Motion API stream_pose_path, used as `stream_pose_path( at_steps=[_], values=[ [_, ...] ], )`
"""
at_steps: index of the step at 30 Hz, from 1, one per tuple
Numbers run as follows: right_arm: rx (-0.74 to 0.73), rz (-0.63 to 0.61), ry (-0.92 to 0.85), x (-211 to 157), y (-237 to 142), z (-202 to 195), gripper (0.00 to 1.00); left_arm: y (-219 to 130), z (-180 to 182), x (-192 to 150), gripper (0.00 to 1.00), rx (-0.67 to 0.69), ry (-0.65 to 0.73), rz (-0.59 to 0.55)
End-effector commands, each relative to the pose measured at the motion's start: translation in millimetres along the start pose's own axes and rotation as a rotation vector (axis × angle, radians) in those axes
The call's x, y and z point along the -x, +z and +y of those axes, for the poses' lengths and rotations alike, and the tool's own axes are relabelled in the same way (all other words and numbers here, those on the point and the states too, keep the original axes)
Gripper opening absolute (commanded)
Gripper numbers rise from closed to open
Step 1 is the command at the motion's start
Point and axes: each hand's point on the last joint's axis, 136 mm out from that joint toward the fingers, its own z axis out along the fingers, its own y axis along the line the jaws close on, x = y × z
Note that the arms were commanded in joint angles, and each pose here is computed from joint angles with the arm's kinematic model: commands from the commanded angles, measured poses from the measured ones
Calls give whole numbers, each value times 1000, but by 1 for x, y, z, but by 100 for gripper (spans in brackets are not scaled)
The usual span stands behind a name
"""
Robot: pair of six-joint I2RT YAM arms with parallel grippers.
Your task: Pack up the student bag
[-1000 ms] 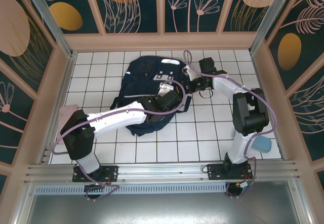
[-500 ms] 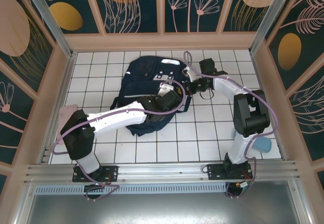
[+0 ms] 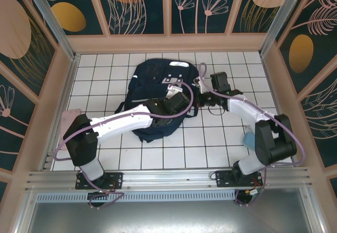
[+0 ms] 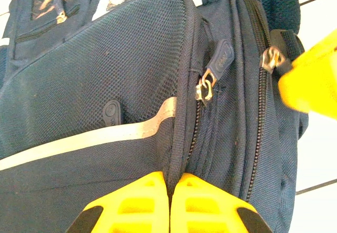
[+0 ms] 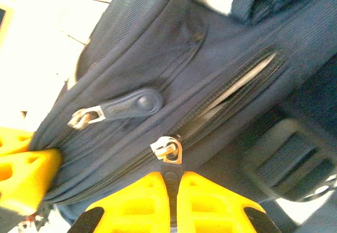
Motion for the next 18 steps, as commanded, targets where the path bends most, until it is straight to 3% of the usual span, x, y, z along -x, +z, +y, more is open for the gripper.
stream_pose_path(
  at_steps=[1, 5, 10, 18],
  values=[
    [147, 9, 67, -21, -6, 40, 3, 10, 0, 38, 0, -13, -126, -104],
    [163, -16, 123, -36, -11, 46, 3, 13, -17, 49, 0, -99, -167, -107],
    [65, -75, 150, -32, -22, 28, 4, 15, -29, 60, 4, -182, -195, -103],
    [26, -121, 210, -14, -31, 6, 2, 6, -26, 52, 31, -255, -185, -72]
  ],
)
